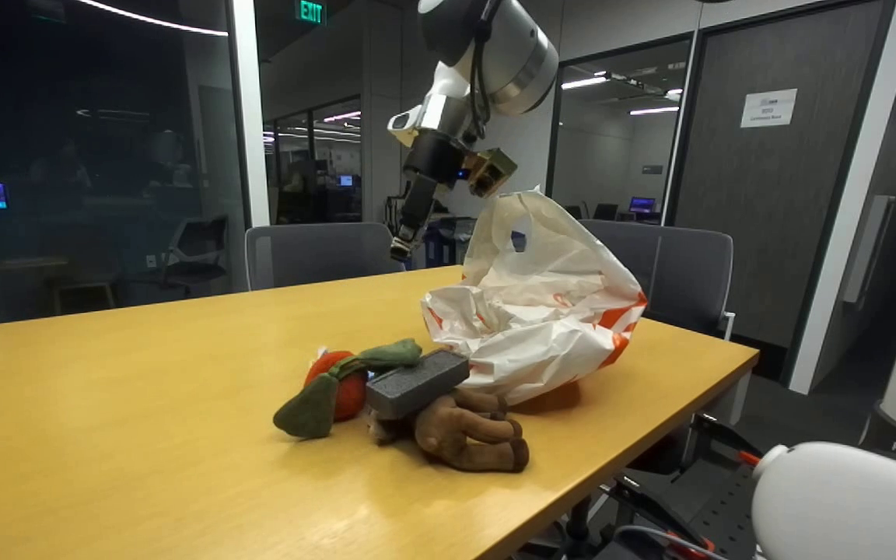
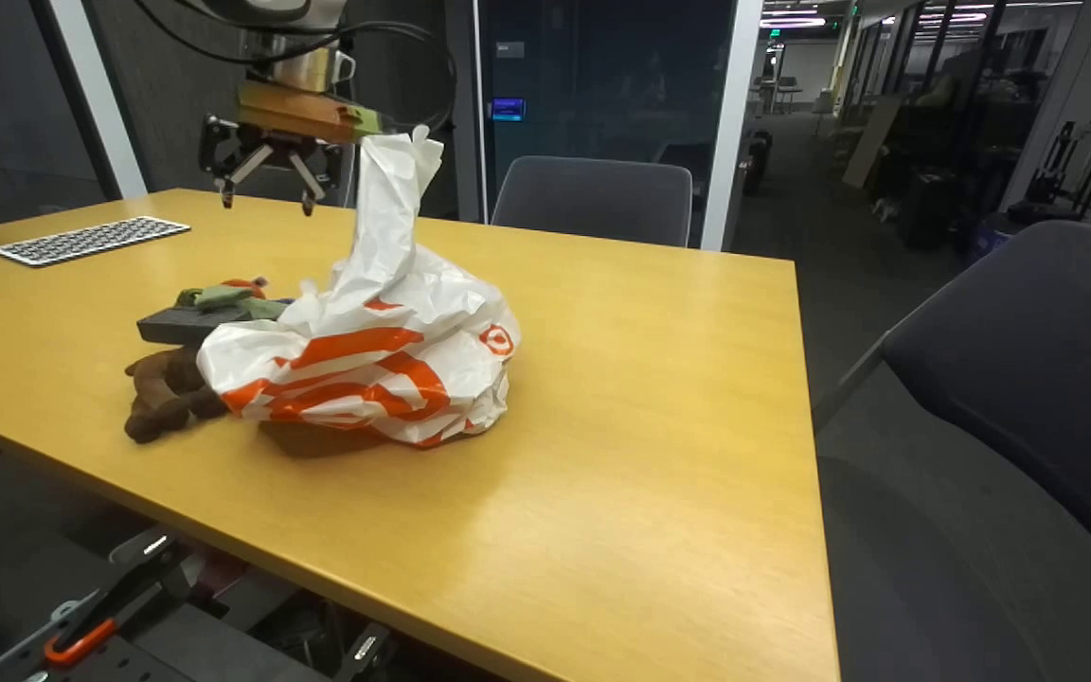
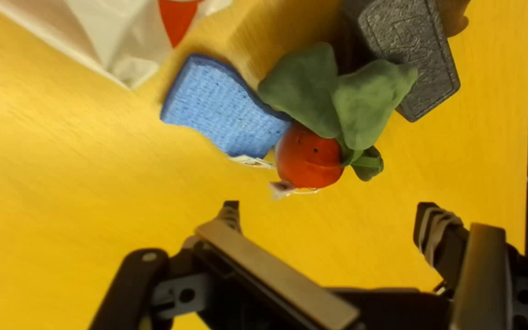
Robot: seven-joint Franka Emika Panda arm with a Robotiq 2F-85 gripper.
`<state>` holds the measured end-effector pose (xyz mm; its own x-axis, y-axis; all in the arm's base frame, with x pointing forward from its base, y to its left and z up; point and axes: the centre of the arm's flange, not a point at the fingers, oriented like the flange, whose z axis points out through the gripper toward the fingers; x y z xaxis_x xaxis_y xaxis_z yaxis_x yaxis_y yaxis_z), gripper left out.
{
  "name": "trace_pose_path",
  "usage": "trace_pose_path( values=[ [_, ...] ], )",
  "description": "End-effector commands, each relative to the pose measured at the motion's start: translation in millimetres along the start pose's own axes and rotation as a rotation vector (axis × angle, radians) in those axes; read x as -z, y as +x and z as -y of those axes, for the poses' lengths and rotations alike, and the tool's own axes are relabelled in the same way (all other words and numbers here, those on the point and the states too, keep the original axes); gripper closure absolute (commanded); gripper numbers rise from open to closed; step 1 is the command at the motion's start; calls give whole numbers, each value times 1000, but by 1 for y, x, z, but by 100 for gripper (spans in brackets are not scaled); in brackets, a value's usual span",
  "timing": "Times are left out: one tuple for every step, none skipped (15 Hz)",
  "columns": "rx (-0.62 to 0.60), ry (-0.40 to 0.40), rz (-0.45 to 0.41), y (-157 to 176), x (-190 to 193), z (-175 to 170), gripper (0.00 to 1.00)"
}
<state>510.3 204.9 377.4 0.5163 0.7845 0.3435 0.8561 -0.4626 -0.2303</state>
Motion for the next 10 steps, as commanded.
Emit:
trace_pose_path(
  values=[
    [-180, -51, 54, -2, 77, -31, 0],
    [-229, -66, 93, -12, 96, -37, 0],
    [-280, -70, 126, -22, 109, -41, 0],
    [-333, -86, 158, -42, 119, -48, 0],
    [-383, -85, 194, -55, 130, -52, 0],
    [-428, -93, 236, -65, 137, -57, 0],
    [-467, -95, 284, -73, 141, -59, 0],
    [-494, -93, 344, -84, 141, -63, 0],
    [-526, -75, 395, -96, 142, -65, 0],
    [-559, -55, 444, -108, 142, -66, 0]
  ],
)
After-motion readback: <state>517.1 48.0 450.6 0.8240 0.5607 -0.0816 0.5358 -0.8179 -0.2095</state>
